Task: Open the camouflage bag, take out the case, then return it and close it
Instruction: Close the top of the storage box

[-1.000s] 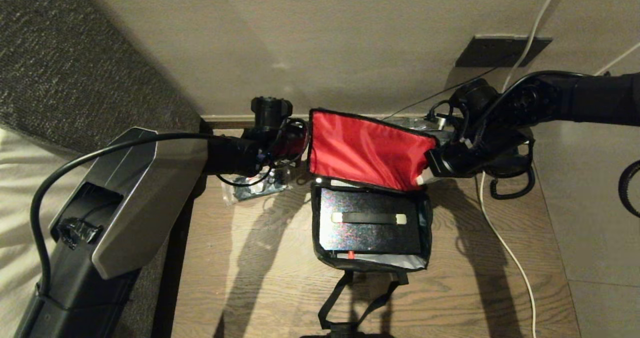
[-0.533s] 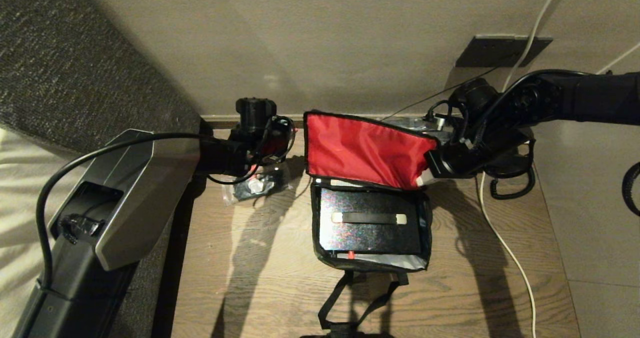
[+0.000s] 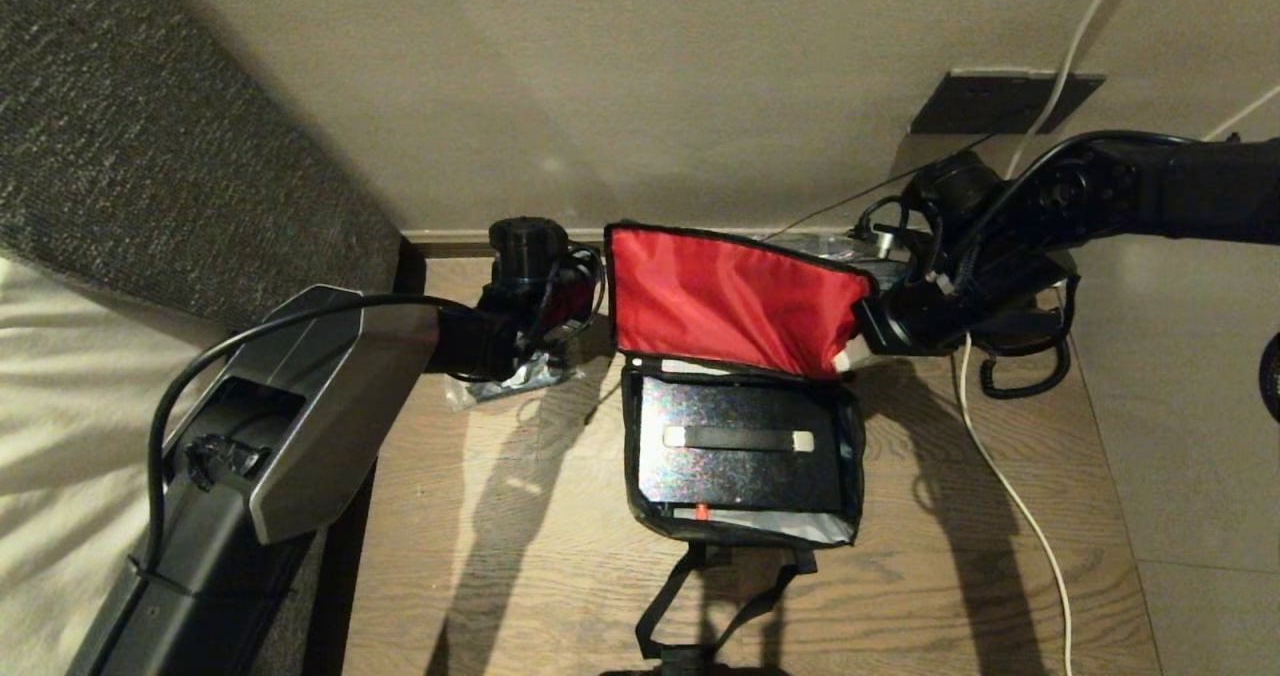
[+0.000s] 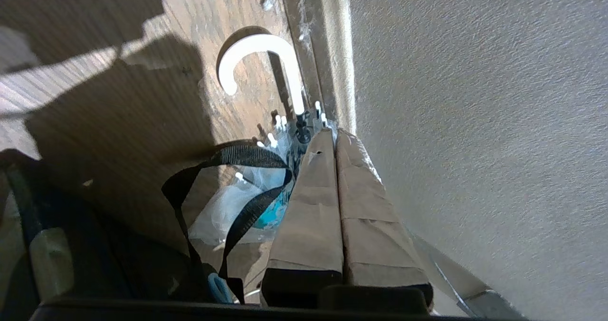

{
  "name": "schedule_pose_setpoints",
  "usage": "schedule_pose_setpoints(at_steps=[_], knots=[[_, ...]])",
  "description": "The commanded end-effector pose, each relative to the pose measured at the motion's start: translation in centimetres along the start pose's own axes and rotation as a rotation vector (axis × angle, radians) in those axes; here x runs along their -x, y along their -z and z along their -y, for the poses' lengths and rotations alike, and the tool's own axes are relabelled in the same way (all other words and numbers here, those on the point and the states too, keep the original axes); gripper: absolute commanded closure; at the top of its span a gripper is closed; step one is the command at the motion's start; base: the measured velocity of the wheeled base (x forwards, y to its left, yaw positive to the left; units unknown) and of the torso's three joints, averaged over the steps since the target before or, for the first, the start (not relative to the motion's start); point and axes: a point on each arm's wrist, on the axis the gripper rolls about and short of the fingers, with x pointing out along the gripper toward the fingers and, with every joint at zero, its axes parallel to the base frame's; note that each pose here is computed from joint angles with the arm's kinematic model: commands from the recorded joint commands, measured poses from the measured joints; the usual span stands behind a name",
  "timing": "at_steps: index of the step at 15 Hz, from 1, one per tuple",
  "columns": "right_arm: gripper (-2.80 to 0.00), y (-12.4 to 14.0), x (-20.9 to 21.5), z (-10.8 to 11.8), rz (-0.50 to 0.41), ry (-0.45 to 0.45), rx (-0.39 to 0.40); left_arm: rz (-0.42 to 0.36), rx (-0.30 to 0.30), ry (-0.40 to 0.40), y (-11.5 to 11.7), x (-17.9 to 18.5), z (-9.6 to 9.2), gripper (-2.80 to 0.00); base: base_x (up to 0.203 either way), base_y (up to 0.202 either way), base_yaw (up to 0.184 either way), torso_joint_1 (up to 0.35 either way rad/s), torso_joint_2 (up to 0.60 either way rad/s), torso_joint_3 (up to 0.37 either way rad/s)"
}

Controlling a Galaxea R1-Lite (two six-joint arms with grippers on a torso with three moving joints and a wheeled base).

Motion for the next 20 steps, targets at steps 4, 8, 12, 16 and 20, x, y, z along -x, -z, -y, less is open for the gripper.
schedule_pose_setpoints(at_steps=[4,8,12,16,20], knots=[[0.0,0.0,0.9,-0.4,0.014,-0.007,0.001,-0.004,0.01,0.006,0.4,-0.6,-1.4,0.0,0.0,0.0,0.0,0.0,0.0,0.0],[0.0,-0.1,0.7,-0.4,0.012,-0.007,0.006,0.001,0.019,0.047,-0.1,0.5,1.6,0.0,0.0,0.0,0.0,0.0,0.0,0.0],[0.0,0.0,0.1,-0.1,0.0,-0.007,0.002,0.004,0.071,0.069,-0.5,1.4,3.5,0.0,0.0,0.0,0.0,0.0,0.0,0.0],[0.0,-0.1,0.2,-0.3,0.007,-0.008,0.004,0.006,0.072,0.068,-0.6,1.4,3.6,0.0,0.0,0.0,0.0,0.0,0.0,0.0],[0.0,-0.1,0.2,-0.2,0.008,-0.008,0.002,0.013,0.062,0.073,-0.7,1.5,3.8,0.0,0.0,0.0,0.0,0.0,0.0,0.0]])
